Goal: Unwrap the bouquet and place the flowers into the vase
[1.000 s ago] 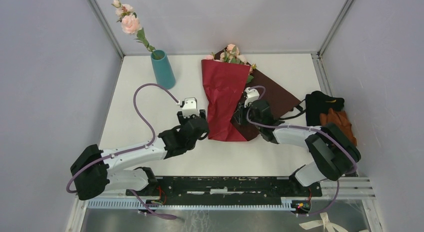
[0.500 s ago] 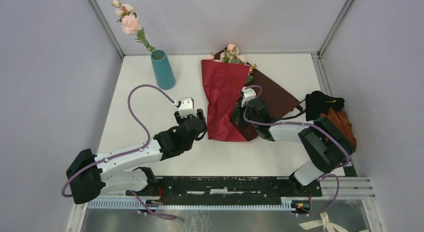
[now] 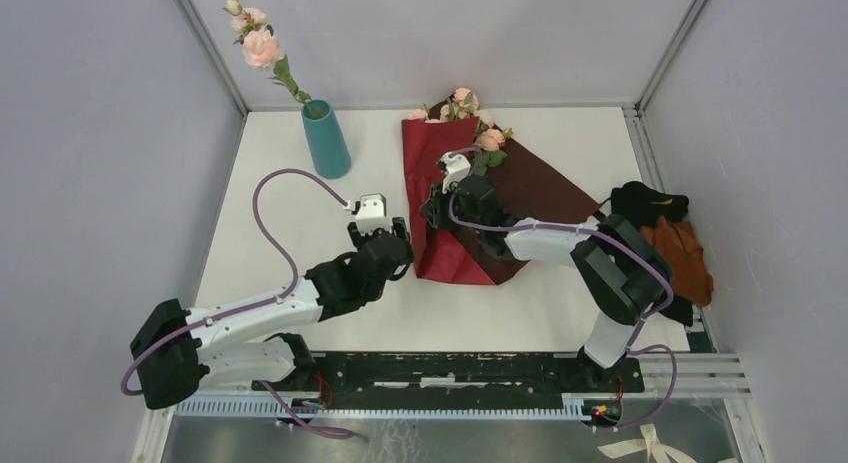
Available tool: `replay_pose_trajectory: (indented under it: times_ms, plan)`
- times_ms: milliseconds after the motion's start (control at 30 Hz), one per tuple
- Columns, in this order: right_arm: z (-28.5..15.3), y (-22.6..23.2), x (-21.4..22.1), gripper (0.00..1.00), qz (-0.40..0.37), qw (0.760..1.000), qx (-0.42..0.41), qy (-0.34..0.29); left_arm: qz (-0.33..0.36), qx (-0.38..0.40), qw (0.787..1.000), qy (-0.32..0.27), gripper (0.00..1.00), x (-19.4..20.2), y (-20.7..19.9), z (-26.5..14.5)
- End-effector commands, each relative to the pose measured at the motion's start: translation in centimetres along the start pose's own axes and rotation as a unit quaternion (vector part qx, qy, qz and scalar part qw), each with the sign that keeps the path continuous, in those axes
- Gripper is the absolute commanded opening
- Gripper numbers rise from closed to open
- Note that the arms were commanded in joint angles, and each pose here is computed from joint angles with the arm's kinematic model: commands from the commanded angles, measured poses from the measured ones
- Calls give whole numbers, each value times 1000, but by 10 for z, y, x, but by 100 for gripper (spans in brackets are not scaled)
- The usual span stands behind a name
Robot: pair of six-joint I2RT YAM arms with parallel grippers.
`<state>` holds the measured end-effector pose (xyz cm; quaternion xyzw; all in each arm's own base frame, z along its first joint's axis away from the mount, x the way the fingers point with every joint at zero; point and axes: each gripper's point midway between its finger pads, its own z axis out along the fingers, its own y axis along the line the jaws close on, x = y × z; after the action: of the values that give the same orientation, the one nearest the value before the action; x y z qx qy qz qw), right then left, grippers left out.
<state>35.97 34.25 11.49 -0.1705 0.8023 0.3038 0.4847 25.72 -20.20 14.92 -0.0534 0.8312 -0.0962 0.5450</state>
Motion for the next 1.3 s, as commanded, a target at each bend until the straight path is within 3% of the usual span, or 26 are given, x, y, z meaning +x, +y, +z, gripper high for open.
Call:
replay_pose_trajectory:
  times_ms: [0, 533, 733, 1100, 1267]
  plan:
    - [13, 16, 0, 25, 5, 1000, -25, -1, -23, 6, 1000, -18, 68, -13, 0, -7]
    - [72, 104, 43, 25, -14, 992, -113, 57, -43, 10, 998, -39, 67, -20, 16, -19]
    - [46, 116, 59, 25, -22, 989, -128, 65, -43, 8, 998, -36, 68, -14, 16, -15]
    - [-32, 91, -33, 25, -41, 995, -79, -49, -32, 13, 998, -57, 68, -39, -13, -3]
    - [-54, 60, -45, 24, -36, 996, -51, -67, -28, 14, 998, -60, 68, -47, -38, 13]
